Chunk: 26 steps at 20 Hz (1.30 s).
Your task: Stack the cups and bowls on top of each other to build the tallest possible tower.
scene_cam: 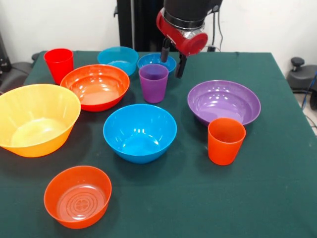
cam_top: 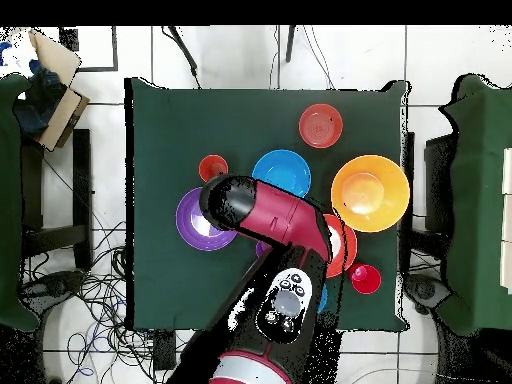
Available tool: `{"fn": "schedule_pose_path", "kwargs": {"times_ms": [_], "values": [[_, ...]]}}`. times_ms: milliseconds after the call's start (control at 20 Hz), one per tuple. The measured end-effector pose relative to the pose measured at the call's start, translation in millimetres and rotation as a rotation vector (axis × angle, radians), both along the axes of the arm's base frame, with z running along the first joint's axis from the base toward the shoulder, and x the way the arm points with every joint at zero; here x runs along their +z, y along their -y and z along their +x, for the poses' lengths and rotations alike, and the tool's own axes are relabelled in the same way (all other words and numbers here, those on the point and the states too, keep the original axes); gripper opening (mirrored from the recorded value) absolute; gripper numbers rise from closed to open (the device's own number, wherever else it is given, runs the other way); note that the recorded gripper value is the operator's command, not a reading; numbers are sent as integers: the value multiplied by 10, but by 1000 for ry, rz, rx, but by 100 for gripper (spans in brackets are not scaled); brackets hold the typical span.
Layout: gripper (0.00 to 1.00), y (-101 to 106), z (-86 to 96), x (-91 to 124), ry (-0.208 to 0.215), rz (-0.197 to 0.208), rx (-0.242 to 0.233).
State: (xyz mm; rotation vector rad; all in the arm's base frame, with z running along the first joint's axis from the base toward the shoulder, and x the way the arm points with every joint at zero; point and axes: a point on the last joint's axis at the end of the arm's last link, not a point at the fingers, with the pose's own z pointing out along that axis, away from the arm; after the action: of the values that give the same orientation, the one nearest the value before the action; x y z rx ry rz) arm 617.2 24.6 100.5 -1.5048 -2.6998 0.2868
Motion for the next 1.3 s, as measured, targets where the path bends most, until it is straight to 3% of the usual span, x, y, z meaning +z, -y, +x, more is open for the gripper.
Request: {"fn": "schedule_pose_path", "kwargs": {"times_ms": [850, 1300], "values": [[100, 127, -130, -379, 11, -35, -16], [100, 343, -238, -452, 17, -45, -53]]}}
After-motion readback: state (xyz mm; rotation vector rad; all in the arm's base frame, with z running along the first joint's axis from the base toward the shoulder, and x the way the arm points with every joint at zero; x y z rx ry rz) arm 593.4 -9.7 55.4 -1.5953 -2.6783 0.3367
